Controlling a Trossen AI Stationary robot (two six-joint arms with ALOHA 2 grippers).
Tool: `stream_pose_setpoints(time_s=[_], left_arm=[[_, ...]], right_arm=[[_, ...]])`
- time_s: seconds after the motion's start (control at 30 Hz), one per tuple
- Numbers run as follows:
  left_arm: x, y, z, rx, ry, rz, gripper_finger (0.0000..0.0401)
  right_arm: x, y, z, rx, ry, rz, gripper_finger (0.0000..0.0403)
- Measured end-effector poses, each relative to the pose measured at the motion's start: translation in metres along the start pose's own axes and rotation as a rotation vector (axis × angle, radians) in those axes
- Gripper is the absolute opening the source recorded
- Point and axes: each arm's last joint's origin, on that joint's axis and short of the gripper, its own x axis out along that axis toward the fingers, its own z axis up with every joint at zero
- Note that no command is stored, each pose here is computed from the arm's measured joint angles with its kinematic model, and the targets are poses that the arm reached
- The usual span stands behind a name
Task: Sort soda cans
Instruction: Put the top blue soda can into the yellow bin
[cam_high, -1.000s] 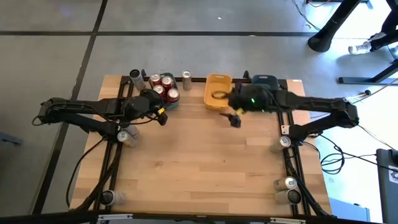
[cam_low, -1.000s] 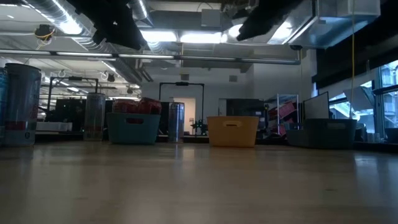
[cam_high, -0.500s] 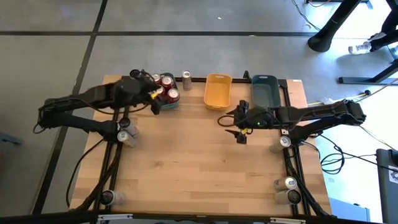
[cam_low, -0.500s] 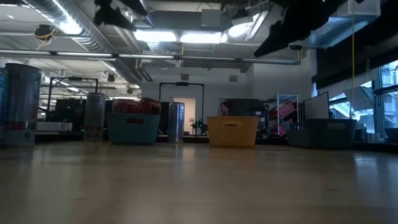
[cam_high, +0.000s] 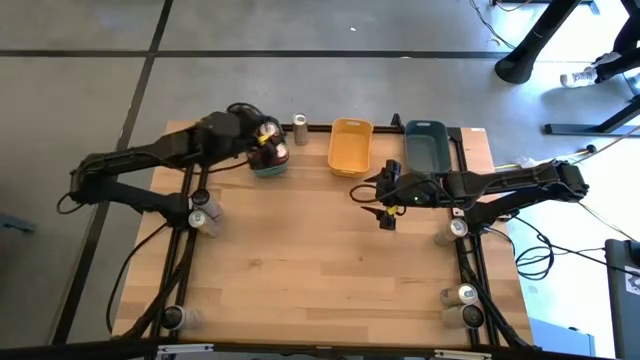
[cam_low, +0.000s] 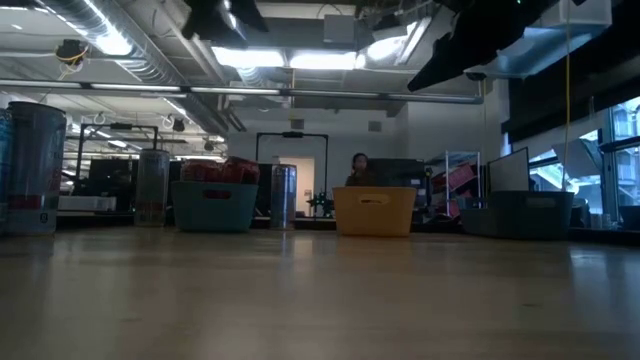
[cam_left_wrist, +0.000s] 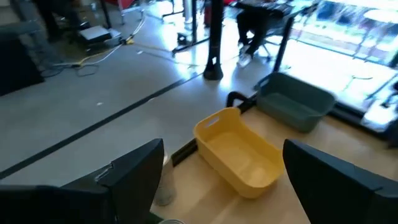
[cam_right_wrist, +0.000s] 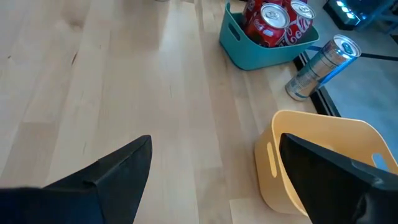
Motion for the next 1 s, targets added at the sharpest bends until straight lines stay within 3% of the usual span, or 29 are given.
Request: stream_pose_setpoints(time_s=[0.17, 0.33, 0.5, 0.67, 0.83, 1.0], left_arm=[[0.033, 0.002, -0.008, 0.023, 0.053, 0.068, 0.0320], [0.041, 0.006, -0.010, 0.053, 0.076, 0.095, 0.0320], [0.014, 0.008, -0.005, 0.058, 0.056, 0.060, 0.0320], [-0.025, 0.015, -0.004, 0.057, 0.054, 0.013, 0.0320], [-0.051, 0.025, -0.008, 0.049, 0.082, -0.001, 0.0320], [-0.063, 0.030, -0.012, 0.059, 0.109, -0.007, 0.0320]], right_arm=[[0.000, -0.001, -0.001, -0.005, 0.008, -0.025, 0.0351], [0.000, 0.000, -0.001, 0.011, 0.012, -0.012, 0.0351], [0.000, 0.002, 0.001, 0.036, -0.012, 0.070, 0.0351], [0.005, -0.002, 0.009, 0.130, -0.093, 0.006, 0.0351], [0.027, -0.034, 0.020, 0.171, -0.153, -0.137, 0.0351], [0.059, -0.080, 0.032, 0.192, -0.194, -0.186, 0.0351]])
